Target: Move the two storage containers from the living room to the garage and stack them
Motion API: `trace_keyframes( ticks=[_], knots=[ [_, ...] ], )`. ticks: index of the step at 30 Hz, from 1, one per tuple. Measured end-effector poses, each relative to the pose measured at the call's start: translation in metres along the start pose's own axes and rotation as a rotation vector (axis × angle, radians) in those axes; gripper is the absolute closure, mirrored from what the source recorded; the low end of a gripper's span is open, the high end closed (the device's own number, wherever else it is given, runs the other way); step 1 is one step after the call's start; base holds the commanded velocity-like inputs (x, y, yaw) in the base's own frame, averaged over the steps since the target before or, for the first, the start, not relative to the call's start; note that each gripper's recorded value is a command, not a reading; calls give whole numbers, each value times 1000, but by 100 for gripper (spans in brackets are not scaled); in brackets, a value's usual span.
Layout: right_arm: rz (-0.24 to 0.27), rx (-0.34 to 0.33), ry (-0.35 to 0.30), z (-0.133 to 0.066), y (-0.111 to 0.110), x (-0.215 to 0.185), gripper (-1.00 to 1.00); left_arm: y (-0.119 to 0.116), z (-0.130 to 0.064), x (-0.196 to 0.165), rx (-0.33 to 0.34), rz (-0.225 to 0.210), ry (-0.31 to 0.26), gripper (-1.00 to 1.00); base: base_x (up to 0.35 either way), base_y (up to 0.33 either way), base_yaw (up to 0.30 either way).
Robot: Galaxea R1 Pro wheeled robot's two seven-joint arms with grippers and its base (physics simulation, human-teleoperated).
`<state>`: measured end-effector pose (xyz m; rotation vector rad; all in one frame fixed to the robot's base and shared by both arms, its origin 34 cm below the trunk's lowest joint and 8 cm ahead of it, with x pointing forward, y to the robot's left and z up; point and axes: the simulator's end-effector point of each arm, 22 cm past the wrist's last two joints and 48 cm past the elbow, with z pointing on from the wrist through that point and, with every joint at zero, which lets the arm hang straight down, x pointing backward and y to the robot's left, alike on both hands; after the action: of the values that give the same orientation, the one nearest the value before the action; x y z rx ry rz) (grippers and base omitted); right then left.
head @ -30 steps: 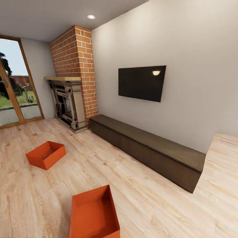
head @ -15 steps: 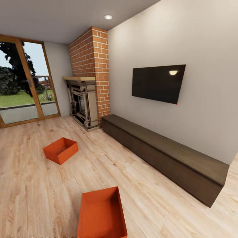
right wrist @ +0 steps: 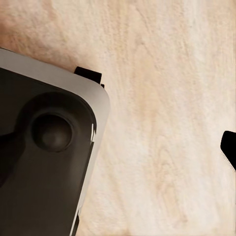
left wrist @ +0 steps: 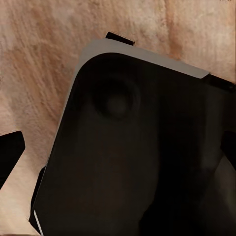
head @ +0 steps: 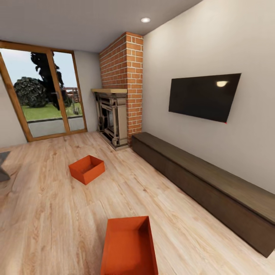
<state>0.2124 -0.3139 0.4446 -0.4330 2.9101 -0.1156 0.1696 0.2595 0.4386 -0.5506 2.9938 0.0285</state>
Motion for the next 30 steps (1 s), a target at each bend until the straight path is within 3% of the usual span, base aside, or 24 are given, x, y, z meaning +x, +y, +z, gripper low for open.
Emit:
trace_keyframes(
  ticks=[13, 24, 30],
  knots=[
    [10, 1, 2, 0, -1, 1, -100, 0, 0, 0, 1, -1, 0, -100, 0, 0, 90],
    [9, 2, 3, 0, -1, 1, -100, -1, 0, 0, 1, -1, 0, -100, 0, 0, 242],
    [-1, 0, 4, 0, -1, 1, -100, 0, 0, 0, 0, -2, 0, -100, 0, 0, 59]
  ],
)
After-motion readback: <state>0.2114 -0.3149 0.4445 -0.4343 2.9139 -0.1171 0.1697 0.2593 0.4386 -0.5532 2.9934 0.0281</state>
